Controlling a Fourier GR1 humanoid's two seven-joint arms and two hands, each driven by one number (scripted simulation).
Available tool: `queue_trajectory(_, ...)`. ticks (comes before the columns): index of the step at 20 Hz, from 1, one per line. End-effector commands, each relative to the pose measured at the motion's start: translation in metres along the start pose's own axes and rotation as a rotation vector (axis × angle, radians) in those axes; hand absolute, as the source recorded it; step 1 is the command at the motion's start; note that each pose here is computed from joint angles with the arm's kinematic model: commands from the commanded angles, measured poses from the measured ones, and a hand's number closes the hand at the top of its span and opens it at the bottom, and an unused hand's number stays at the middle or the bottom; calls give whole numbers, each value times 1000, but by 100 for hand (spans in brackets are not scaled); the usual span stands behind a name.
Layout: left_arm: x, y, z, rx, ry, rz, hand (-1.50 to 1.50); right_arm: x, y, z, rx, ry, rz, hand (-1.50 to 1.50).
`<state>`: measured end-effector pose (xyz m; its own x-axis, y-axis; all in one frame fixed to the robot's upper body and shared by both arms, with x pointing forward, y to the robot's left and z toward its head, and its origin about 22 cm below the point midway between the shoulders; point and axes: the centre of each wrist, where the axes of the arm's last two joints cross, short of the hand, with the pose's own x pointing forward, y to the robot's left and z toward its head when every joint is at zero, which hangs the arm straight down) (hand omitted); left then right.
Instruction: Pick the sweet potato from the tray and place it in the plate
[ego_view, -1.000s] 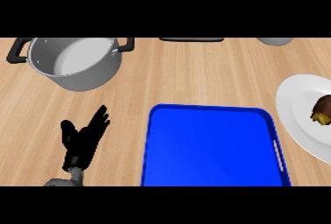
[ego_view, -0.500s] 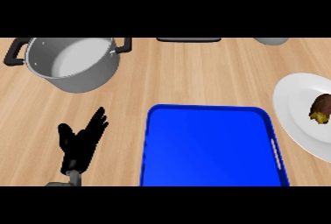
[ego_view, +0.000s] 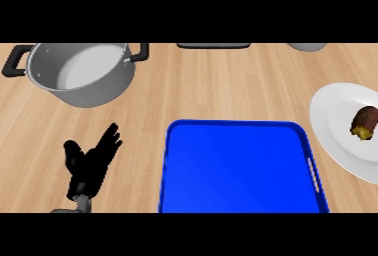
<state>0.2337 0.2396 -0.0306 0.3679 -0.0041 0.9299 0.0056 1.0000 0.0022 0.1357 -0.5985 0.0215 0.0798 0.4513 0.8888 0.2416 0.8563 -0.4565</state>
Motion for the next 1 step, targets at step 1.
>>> queue_trajectory(1,14,-10,-8,23,-17,9,0,-8,-6,20,77,-131,-107,-150)
